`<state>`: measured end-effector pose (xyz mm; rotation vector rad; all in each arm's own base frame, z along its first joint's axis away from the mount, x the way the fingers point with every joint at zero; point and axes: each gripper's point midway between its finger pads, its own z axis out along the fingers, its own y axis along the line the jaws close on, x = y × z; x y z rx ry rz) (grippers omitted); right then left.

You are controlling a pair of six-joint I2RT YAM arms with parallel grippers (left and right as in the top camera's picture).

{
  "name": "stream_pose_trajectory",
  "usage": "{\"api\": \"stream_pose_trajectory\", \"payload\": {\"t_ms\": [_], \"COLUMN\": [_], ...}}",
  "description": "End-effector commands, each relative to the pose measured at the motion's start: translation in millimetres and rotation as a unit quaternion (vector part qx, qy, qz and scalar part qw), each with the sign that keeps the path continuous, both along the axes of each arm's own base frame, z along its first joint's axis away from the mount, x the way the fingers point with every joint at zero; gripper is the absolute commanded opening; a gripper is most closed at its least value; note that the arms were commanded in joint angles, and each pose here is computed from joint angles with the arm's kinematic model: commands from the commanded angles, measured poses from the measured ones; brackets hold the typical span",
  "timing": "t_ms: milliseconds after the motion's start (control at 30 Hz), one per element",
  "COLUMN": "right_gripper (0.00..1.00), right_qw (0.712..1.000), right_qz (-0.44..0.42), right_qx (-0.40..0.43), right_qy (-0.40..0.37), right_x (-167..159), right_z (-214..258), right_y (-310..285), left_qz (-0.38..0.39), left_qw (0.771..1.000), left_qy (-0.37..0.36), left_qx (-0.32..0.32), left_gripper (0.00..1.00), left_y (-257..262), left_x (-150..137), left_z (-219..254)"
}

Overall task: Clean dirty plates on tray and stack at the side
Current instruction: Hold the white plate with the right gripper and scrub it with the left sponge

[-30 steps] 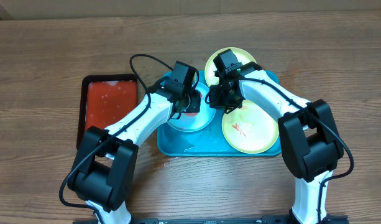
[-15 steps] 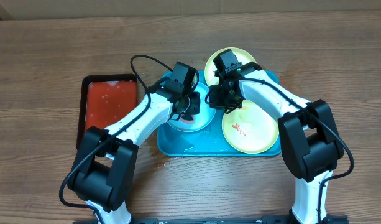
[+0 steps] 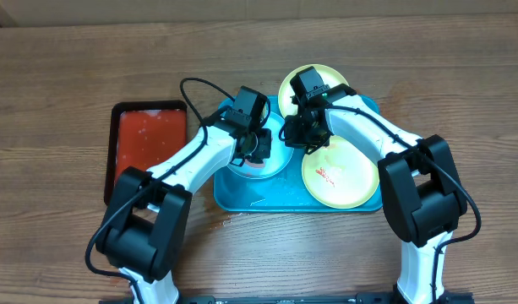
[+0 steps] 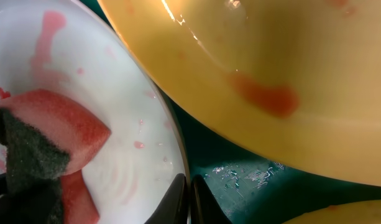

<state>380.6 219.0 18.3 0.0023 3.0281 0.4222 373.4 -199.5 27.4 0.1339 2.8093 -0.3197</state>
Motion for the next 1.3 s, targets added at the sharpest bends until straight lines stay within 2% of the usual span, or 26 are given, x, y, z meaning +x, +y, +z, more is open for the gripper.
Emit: {"api": "stream_pose_trajectory", "payload": {"t_ms": [0, 67, 133, 300, 467, 633, 800, 933, 1000, 1067, 1167, 1267], "right_gripper": [0.04, 0.04, 0.04, 0.04, 0.04, 0.04, 0.04, 0.04, 0.04, 0.04, 0.04, 0.04], "right_qw": [1.0, 1.0, 1.0, 1.0, 1.0, 1.0, 1.0, 1.0, 1.0, 1.0, 1.0, 1.0], "right_qz": [-0.005, -0.005, -0.005, -0.005, -0.005, -0.005, -0.005, -0.005, -0.005, -0.005, -0.005, -0.005], "right_qx": [-0.005, -0.005, -0.005, -0.005, -0.005, -0.006, -0.007, -0.007, -0.007, -0.007, -0.007, -0.007], "right_qy": [-0.03, -0.029, -0.028, -0.028, -0.028, -0.028, -0.025, -0.025, -0.025, -0.025, -0.025, -0.025], "right_x": [11.1, 10.6, 10.2, 10.3, 10.3, 10.0, 8.8, 8.6, 8.6, 8.7, 8.6, 8.7], "right_z": [15.4, 15.2, 15.1, 15.2, 15.2, 15.1, 14.6, 14.5, 14.5, 14.6, 14.5, 14.6], "right_y": [-1.3, -1.6, -1.7, -1.7, -1.7, -1.9, -2.5, -2.5, -2.5, -2.4, -2.5, -2.4], "left_qz": [-0.017, -0.018, -0.017, -0.014, -0.003, 0.009, 0.026, 0.013, -0.011, -0.039, -0.04, -0.009], "left_qw": [1.0, 1.0, 1.0, 1.0, 0.995, 0.975, 0.967, 0.979, 0.989, 0.996, 0.996, 0.995], "left_qy": [0.013, 0.018, 0.016, 0.0, -0.04, -0.086, -0.108, -0.104, -0.092, -0.071, -0.038, -0.014], "left_qx": [0.002, 0.0, 0.0, 0.003, 0.089, 0.202, 0.228, 0.175, 0.116, 0.025, -0.077, -0.103], "left_gripper": [0.16, 0.14, 0.04, 0.04, 0.04, 0.04, 0.04, 0.04, 0.04, 0.04, 0.04, 0.04], "left_y": [-6.8, -7.9, -7.7, -8.1, 20.2, 58.3, 74.1, 56.6, 33.2, -0.3, -32.0, -38.1], "left_x": [-4.6, -5.5, -4.2, 4.4, 19.8, 34.8, 46.6, 50.8, 49.1, 42.8, 32.7, 29.3], "left_z": [-15.0, -19.1, -18.8, -12.3, -8.9, -0.7, 5.8, 7.2, 8.8, 12.9, 19.0, 14.5]}}
